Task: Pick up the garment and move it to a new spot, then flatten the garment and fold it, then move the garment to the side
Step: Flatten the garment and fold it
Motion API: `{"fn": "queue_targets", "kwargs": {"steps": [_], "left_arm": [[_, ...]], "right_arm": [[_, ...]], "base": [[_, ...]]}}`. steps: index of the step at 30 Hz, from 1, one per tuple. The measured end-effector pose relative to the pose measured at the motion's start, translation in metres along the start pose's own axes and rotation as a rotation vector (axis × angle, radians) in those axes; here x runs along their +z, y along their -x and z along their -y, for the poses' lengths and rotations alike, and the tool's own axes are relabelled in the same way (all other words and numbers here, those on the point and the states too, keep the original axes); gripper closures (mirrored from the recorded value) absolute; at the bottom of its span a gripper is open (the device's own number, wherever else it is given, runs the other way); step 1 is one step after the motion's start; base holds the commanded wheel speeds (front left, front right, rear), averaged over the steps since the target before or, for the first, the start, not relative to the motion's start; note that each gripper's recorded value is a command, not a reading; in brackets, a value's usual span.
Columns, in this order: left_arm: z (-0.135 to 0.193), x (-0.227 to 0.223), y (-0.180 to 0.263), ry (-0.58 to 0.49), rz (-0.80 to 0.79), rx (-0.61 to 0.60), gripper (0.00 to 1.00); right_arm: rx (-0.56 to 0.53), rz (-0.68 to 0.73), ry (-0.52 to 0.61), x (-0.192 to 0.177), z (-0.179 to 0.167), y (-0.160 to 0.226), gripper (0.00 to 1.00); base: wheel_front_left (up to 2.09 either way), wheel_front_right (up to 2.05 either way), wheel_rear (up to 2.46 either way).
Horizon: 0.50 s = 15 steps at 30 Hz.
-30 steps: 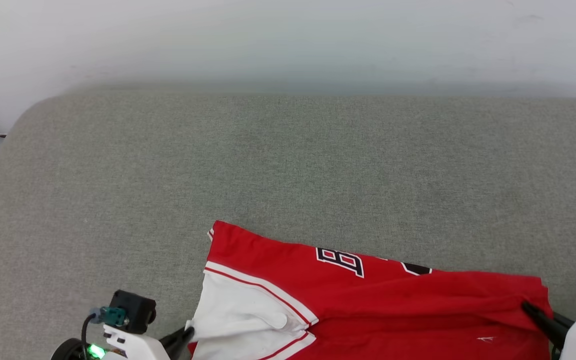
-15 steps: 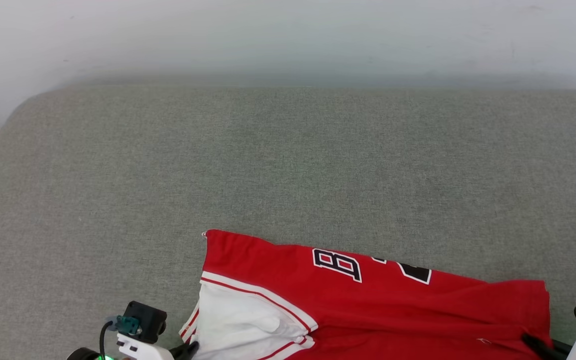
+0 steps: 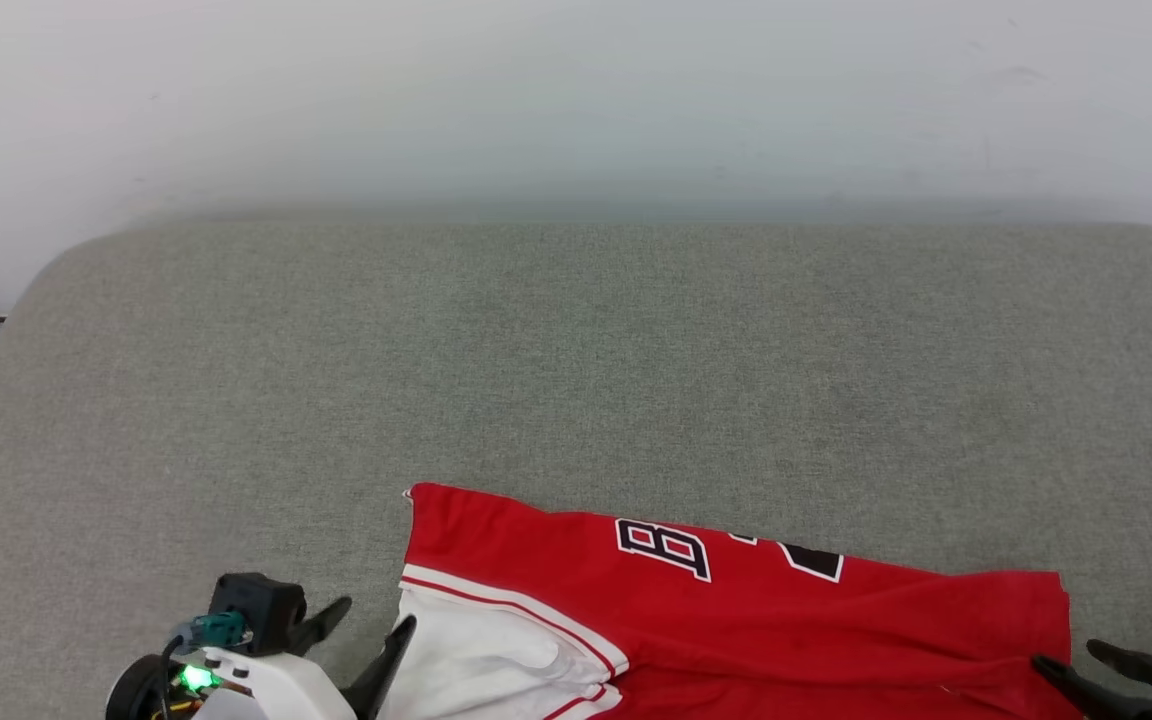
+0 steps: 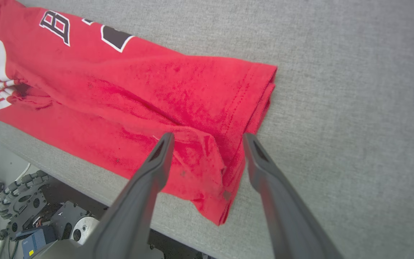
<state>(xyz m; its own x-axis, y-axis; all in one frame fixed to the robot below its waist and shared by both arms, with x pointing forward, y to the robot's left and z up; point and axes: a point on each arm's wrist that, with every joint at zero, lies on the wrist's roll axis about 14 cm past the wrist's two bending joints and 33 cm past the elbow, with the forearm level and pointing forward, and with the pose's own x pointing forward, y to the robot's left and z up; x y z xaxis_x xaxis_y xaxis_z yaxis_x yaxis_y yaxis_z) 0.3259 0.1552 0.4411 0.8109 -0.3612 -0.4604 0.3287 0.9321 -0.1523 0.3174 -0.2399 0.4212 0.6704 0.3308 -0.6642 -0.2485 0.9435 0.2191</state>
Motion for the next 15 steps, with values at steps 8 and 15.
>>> {"fn": "queue_targets", "kwargs": {"steps": [8, 15], "left_arm": [[-0.011, 0.070, 0.009, -0.035, 0.347, 0.106, 0.00], [-0.027, 0.124, 0.020, -0.075, 0.585, 0.232, 0.00]], "right_arm": [[-0.011, 0.045, -0.115, 0.025, 0.010, 0.008, 0.00], [-0.058, -0.052, -0.223, 0.005, 0.023, -0.006, 0.00]], "base": [[0.00, 0.00, 0.00], [0.00, 0.00, 0.00]]}}
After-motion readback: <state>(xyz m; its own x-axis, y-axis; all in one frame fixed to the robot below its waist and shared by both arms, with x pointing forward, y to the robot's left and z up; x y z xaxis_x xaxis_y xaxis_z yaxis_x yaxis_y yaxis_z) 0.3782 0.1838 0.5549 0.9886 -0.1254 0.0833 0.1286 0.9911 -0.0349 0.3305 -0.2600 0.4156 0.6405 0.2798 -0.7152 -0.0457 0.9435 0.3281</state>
